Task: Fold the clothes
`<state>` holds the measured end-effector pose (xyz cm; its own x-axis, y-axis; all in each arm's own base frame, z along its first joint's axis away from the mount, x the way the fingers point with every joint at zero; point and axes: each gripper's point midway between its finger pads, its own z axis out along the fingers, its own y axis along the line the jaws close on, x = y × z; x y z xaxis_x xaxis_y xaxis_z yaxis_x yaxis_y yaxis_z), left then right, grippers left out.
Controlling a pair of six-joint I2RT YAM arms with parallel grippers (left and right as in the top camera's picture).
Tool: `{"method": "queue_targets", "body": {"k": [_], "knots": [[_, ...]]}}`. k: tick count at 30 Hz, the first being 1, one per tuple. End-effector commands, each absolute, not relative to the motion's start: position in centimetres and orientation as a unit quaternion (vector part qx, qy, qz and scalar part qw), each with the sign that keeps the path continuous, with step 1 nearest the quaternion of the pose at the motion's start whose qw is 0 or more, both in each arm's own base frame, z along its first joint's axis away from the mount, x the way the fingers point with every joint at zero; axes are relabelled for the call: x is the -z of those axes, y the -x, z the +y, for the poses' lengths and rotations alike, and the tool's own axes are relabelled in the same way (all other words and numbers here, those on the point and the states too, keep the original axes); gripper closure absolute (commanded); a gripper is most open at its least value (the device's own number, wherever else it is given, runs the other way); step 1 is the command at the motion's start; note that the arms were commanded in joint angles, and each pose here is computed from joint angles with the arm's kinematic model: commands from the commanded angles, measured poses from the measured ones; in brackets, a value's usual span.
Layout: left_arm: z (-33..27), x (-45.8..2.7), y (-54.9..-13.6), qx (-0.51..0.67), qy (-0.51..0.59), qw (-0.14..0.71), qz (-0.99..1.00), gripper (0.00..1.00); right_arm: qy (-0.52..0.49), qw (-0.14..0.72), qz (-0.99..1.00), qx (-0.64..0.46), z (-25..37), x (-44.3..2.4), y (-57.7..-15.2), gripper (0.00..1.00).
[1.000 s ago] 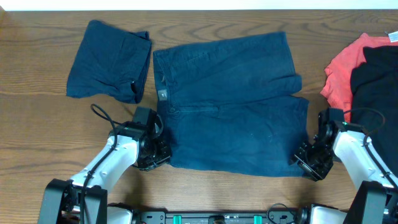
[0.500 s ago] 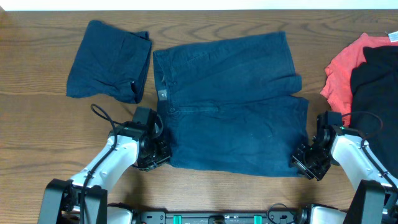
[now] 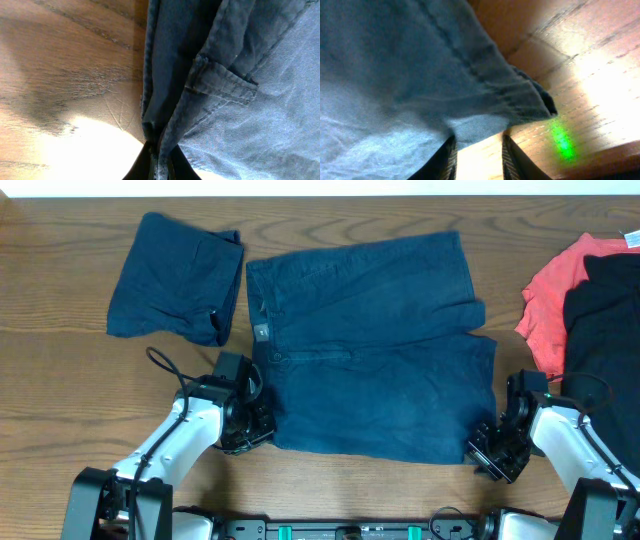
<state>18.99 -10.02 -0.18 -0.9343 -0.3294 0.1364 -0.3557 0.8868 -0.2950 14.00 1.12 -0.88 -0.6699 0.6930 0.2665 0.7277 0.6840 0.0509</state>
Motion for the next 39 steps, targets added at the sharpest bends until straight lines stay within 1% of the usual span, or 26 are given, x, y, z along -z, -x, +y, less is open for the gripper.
{"method": "queue_targets", "body": {"k": [1,4,5,7,8,9,10,12,13,15,16,17,20,22,26,31,34,39], "knots": [[-9.5,0.6,-18.8,-0.145,-0.178,0.043,-0.972,0.94,0.386,0.094,-0.914,0.084,1.1,1.9,-14.8,0.75],[-9.5,0.6,-18.8,-0.145,-0.178,0.043,-0.972,0.94,0.381,0.077,-0.917,0.088,0.9,1.6,-16.0,0.77],[-9.5,0.6,-18.8,-0.145,-0.178,0.043,-0.972,0.94,0.374,0.071,-0.920,0.092,0.9,1.5,-16.4,0.75],[-9.5,0.6,-18.8,-0.145,-0.178,0.043,-0.972,0.94,0.361,0.065,-0.925,0.097,0.9,1.2,-16.8,0.63],[-9.5,0.6,-18.8,-0.145,-0.178,0.043,-0.972,0.94,0.359,0.064,-0.926,0.098,0.9,1.2,-16.8,0.62],[-9.5,0.6,-18.8,-0.145,-0.178,0.043,-0.972,0.94,0.359,0.065,-0.926,0.097,0.9,1.2,-16.8,0.63],[-9.5,0.6,-18.8,-0.145,-0.178,0.043,-0.972,0.94,0.360,0.066,-0.926,0.096,0.9,1.2,-16.7,0.67],[-9.5,0.6,-18.8,-0.145,-0.178,0.043,-0.972,0.94,0.360,0.065,-0.926,0.093,0.8,1.2,-16.8,0.77],[-9.5,0.6,-18.8,-0.145,-0.178,0.043,-0.972,0.94,0.360,0.063,-0.926,0.092,0.7,1.3,-16.8,0.85],[-9.5,0.6,-18.8,-0.145,-0.178,0.043,-0.972,0.94,0.360,0.059,-0.927,0.093,0.6,1.2,-17.0,0.91],[-9.5,0.6,-18.8,-0.145,-0.178,0.043,-0.972,0.94,0.361,0.056,-0.926,0.093,0.6,1.1,-17.3,0.97],[-9.5,0.6,-18.8,-0.145,-0.178,0.044,-0.972,0.94,0.361,0.053,-0.926,0.094,0.5,1.0,-17.5,0.99],[-9.5,0.6,-18.6,-0.144,-0.170,0.046,-0.974,0.94,0.351,0.041,-0.931,0.090,0.0,-0.3,-18.5,0.99],[-9.4,0.6,-18.3,-0.143,-0.169,0.050,-0.974,0.94,0.350,0.034,-0.934,0.068,-0.9,-1.8,-19.0,0.99],[-10.1,-1.0,-18.4,-0.164,-0.160,0.049,-0.972,0.94,0.336,0.007,-0.941,0.044,-2.2,-6.3,-20.6,0.99],[-10.2,-5.0,-18.7,-0.182,-0.141,0.005,-0.973,0.94,0.336,-0.035,-0.941,0.021,-3.4,-11.4,-21.8,0.99],[-10.1,-7.8,-18.0,-0.193,-0.134,-0.024,-0.972,0.94,0.336,-0.044,-0.941,0.008,-3.8,-13.3,-21.3,0.99],[-9.9,-13.2,-15.5,-0.215,-0.111,-0.068,-0.968,0.94,0.344,-0.073,-0.936,-0.008,-4.3,-17.3,-19.7,0.99]]}}
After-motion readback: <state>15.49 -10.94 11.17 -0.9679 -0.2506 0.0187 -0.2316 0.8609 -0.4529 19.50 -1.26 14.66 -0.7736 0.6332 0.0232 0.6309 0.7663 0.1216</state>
